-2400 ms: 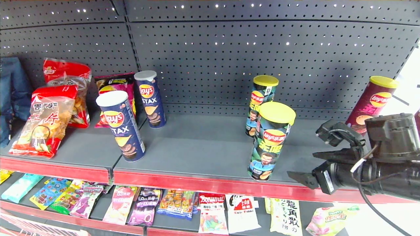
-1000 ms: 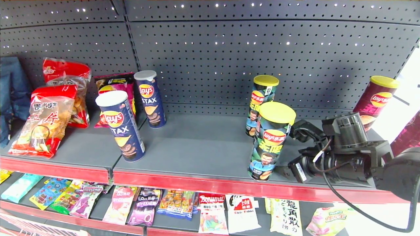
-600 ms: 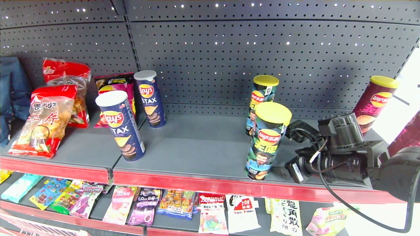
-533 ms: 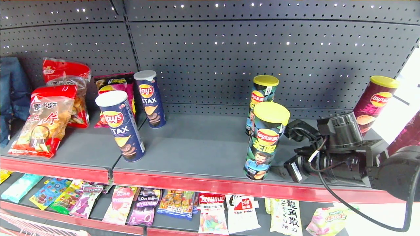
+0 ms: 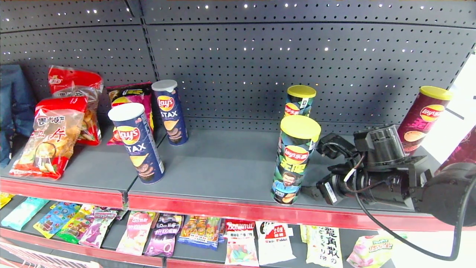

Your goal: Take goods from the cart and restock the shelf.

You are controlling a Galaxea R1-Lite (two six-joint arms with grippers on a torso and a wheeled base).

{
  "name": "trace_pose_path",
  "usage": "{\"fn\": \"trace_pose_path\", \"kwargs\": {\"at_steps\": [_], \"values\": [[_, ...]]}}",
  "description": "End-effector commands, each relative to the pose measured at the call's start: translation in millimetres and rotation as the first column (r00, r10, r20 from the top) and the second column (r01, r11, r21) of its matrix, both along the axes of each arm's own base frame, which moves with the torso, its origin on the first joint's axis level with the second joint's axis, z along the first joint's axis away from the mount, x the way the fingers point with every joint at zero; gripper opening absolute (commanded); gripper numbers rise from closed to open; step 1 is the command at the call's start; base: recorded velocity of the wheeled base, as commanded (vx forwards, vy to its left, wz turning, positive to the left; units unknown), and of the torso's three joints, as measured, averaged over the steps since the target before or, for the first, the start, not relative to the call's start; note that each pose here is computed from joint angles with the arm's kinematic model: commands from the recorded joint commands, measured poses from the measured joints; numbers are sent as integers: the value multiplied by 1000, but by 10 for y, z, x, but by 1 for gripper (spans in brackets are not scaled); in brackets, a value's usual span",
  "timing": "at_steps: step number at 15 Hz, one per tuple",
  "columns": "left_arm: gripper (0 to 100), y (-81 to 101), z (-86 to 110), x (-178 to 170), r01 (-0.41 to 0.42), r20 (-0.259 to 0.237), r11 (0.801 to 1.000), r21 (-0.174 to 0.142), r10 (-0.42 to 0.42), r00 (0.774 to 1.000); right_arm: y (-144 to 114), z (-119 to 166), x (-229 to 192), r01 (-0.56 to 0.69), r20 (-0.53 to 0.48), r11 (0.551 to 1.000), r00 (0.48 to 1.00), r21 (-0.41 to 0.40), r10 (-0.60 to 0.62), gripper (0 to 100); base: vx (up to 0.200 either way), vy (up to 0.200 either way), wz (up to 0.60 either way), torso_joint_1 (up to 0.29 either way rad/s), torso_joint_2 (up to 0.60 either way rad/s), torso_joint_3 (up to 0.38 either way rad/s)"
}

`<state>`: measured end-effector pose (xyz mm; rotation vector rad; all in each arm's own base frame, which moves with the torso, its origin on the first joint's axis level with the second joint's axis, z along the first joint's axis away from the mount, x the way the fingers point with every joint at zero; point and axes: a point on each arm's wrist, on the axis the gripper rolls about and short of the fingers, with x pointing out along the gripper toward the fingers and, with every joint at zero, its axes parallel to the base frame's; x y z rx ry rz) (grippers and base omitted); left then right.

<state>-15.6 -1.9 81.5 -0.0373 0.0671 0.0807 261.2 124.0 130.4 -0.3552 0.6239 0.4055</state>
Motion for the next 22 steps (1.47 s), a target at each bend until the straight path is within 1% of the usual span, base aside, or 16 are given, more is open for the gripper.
{"fn": "trace_pose_path", "kwargs": {"at_steps": [1, 4, 6, 7, 9, 10, 11, 13, 14, 15, 16, 17, 18, 20, 21, 22], "values": [[100, 0, 1, 1, 0, 0, 1000, 0, 0, 1000, -2, 4, 1, 0, 2, 1000, 1000, 0, 0, 100, 0, 0, 0, 0, 0, 0], [100, 0, 1, 2, 0, -2, 1000, -1, 0, 1000, -57, 20, -61, 12, 3, 1000, 1000, 2, -12, 100, 0, 0, 0, 0, 0, 0], [100, 0, 1, 2, 1, -2, 1000, -1, -1, 1000, -142, 207, -206, 45, 70, 999, 996, 23, -46, 100, 0, 0, 0, 0, 0, 0], [100, 0, 1, 2, 1, -2, 1000, -1, -1, 1000, -196, 311, -326, 57, 104, 997, 993, 49, -62, 100, 0, 0, 0, 0, 0, 0], [100, -1, 1, 3, 7, -3, 1000, -1, -7, 1000, -342, 479, -685, 53, 177, 994, 982, 91, -68, 100, 0, 0, 0, 0, 0, 0], [100, -3, 1, 3, 18, -3, 1000, -2, -18, 1000, -391, 514, -809, 52, 201, 994, 977, 100, -72, 100, 0, 0, 0, 0, 0, 0], [100, -7, 1, 4, 37, -3, 999, -2, -37, 999, -508, 560, -1067, 65, 252, 991, 963, 116, -93, 100, 0, 0, 0, 0, 0, 0], [100, -7, 1, 4, 40, -3, 999, -2, -40, 999, -779, 621, -1587, 76, 380, 982, 915, 173, -137, 100, 0, 0, 0, 0, 0, 0], [100, -7, 1, 4, 40, -3, 999, -2, -40, 999, -883, 604, -1787, 68, 428, 979, 892, 194, -147, 100, 0, 0, 0, 0, 0, 0], [100, -7, 1, 4, 40, -3, 999, -2, -40, 999, -931, 574, -1875, 67, 448, 977, 881, 200, -152, 100, 0, 0, 0, 0, 0, 0], [100, -8, 1, 4, 38, -3, 999, -2, -38, 999, -1097, 457, -2174, 83, 518, 969, 833, 232, -195, 100, 0, 0, 0, 0, 0, 0], [100, -7, 1, 4, 40, -3, 999, -2, -40, 999, -1187, 417, -2324, 145, 535, 958, 805, 246, -259, 100, 0, 0, 0, 0, 0, 0], [100, -8, 1, 4, 38, -3, 999, -2, -38, 999, -1246, 377, -2440, 236, 531, 938, 776, 256, -340, 100, 0, 0, 0, 0, 0, 0], [100, -8, 1, 2, 38, -2, 999, -2, -38, 999, -1290, 230, -2614, 412, 478, 858, 712, 308, -514, 100, 0, 0, 0, 0, 0, 0], [100, -8, 1, 2, 38, -2, 999, -2, -38, 999, -1291, 144, -2697, 475, 449, 823, 690, 311, -568, 100, 0, 0, 0, 0, 0, 0], [100, -8, 1, 2, 38, -2, 999, -2, -38, 999, -1269, -32, -2871, 554, 425, 782, 658, 287, -622, 100, 0, 0, 0, 0, 0, 0]]}}
